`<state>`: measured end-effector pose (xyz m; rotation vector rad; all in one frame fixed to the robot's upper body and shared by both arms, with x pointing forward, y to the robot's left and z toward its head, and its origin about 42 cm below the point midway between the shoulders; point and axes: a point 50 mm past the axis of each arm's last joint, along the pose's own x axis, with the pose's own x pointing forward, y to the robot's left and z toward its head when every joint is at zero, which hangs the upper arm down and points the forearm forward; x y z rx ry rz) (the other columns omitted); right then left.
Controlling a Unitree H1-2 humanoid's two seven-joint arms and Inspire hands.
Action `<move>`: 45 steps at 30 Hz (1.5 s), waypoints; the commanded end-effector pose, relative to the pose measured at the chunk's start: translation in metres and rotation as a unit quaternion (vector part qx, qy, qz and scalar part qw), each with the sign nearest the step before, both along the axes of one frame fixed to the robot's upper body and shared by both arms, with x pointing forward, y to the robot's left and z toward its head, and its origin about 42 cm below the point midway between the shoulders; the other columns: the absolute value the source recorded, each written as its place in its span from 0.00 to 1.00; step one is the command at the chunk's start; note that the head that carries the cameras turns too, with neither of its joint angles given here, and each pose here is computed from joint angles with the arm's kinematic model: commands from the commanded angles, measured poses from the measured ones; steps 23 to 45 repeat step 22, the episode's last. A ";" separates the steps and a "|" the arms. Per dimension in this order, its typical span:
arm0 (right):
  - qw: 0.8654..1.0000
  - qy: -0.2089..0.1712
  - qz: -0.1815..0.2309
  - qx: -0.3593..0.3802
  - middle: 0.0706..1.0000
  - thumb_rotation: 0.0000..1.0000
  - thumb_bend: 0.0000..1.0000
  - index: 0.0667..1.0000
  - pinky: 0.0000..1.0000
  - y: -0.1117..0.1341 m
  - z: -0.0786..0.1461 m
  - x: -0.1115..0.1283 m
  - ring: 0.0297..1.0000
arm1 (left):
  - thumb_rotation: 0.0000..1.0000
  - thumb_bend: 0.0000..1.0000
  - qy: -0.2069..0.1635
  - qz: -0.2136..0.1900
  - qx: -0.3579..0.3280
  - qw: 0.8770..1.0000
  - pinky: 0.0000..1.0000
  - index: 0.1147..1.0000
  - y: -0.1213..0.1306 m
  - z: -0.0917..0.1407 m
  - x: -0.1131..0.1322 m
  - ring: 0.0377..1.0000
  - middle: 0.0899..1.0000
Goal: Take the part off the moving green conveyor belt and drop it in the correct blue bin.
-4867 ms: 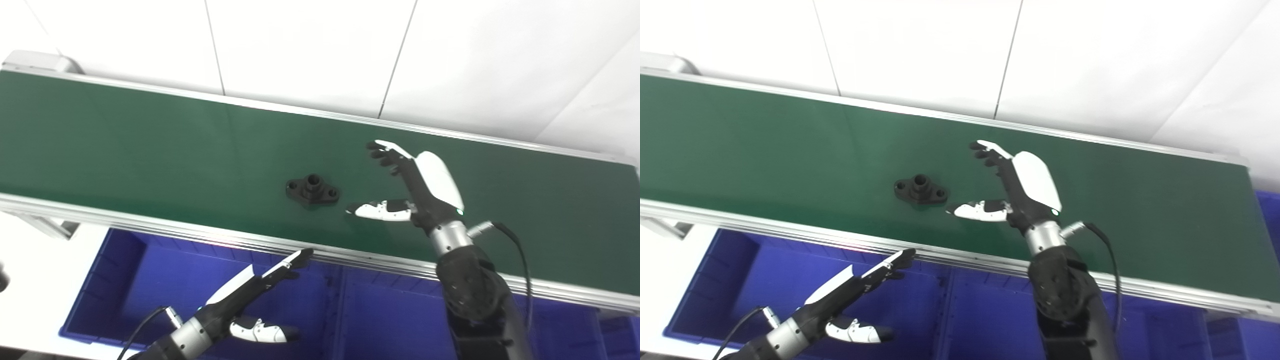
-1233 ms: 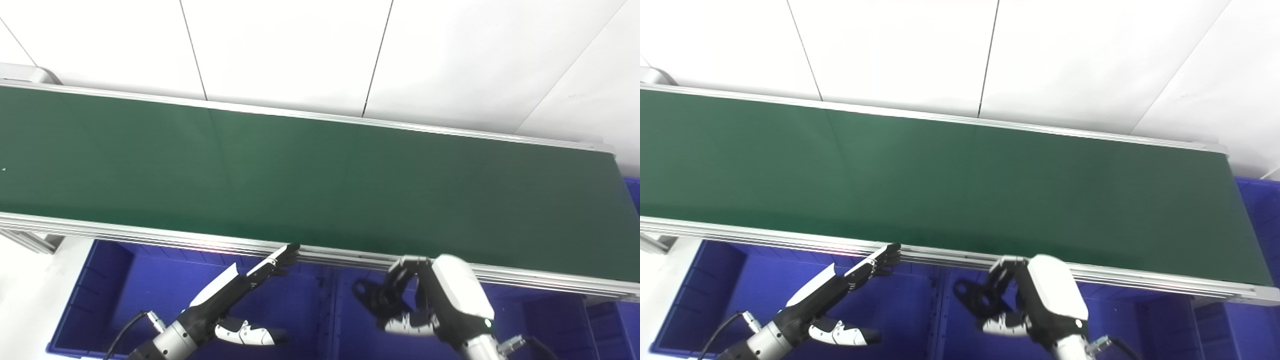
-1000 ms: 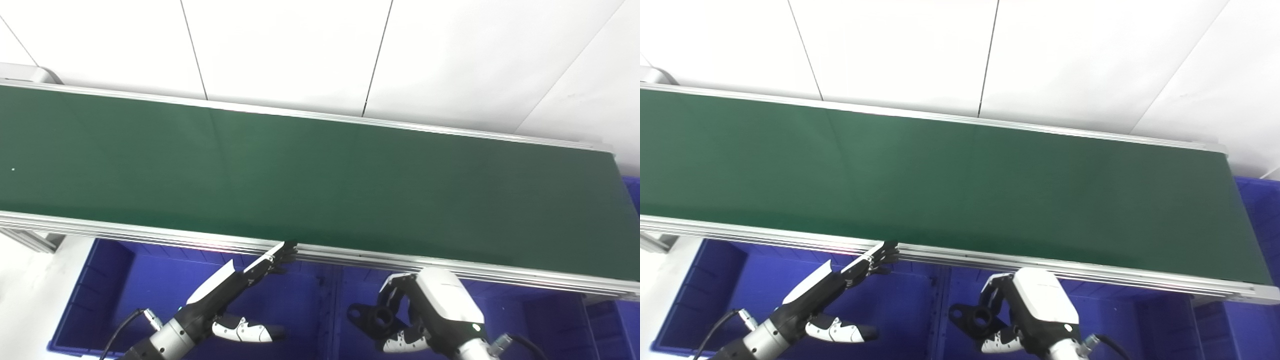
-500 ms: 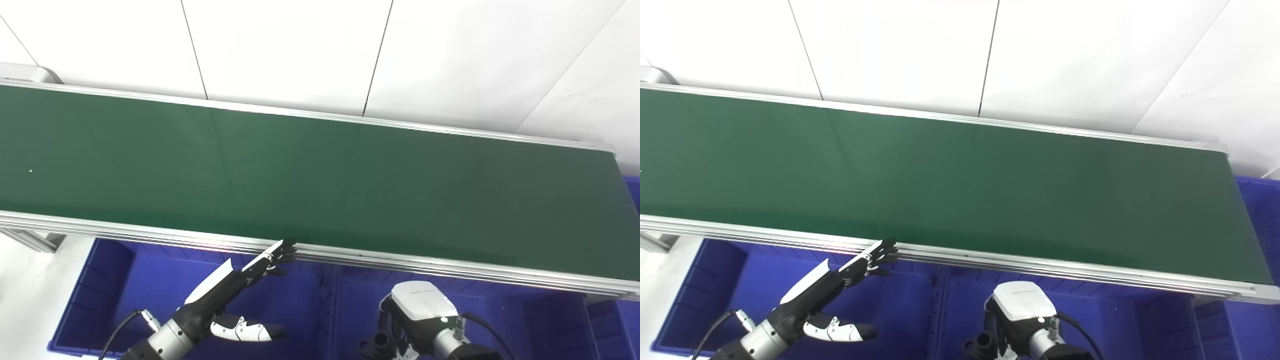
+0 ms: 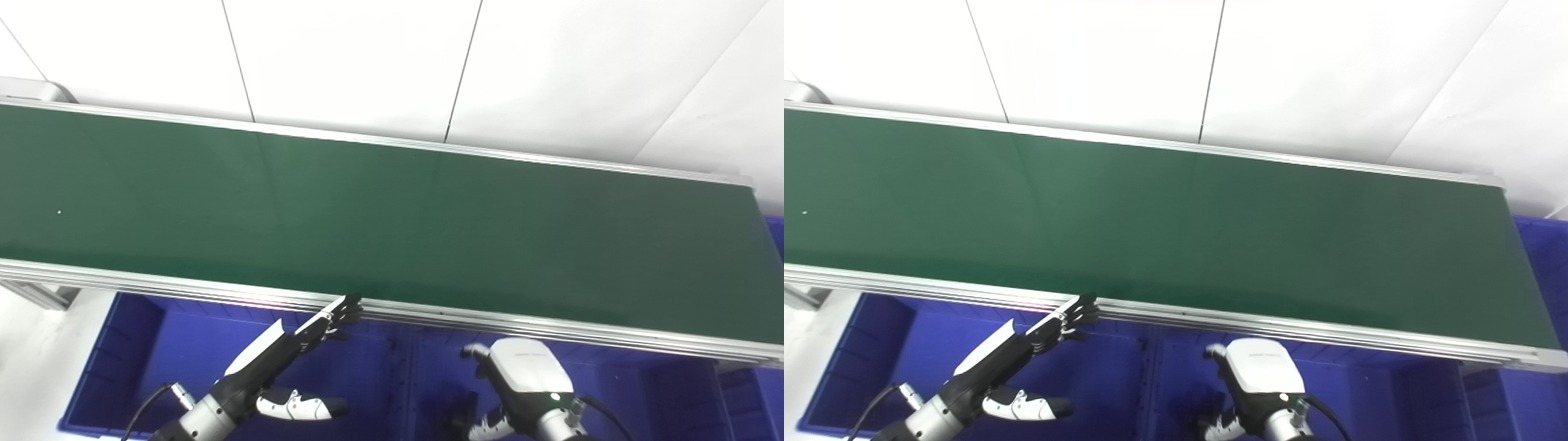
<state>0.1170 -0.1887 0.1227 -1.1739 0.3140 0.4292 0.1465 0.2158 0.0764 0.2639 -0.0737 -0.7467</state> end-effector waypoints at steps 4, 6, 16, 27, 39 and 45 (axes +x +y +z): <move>0.982 -0.058 -0.084 0.161 0.79 0.22 0.68 0.81 0.67 0.007 0.028 -0.032 0.76 | 0.46 0.67 -0.008 -0.002 -0.010 1.000 0.87 0.98 -0.003 0.010 0.000 0.93 0.97; 0.968 -0.078 -0.100 0.215 0.80 0.22 0.68 0.81 0.69 0.008 0.031 -0.045 0.77 | 0.47 0.68 -0.006 0.002 -0.008 1.000 0.86 0.98 -0.005 0.009 -0.001 0.93 0.97; 0.930 -0.112 -0.146 0.317 0.82 0.38 0.64 0.87 0.70 0.010 0.014 -0.063 0.78 | 0.52 0.68 -0.008 0.012 -0.020 1.000 0.87 0.99 -0.012 0.005 0.000 0.94 0.98; 0.924 -0.106 -0.156 0.331 0.83 0.36 0.65 0.87 0.72 0.005 0.009 -0.062 0.79 | 0.52 0.68 -0.012 0.019 -0.017 1.000 0.86 0.98 -0.015 0.005 -0.001 0.92 0.97; 0.924 -0.106 -0.156 0.331 0.83 0.36 0.65 0.87 0.72 0.005 0.009 -0.062 0.79 | 0.52 0.68 -0.012 0.019 -0.017 1.000 0.86 0.98 -0.015 0.005 -0.001 0.92 0.97; 0.924 -0.106 -0.156 0.331 0.83 0.36 0.65 0.87 0.72 0.005 0.009 -0.062 0.79 | 0.52 0.68 -0.012 0.019 -0.017 1.000 0.86 0.98 -0.015 0.005 -0.001 0.92 0.97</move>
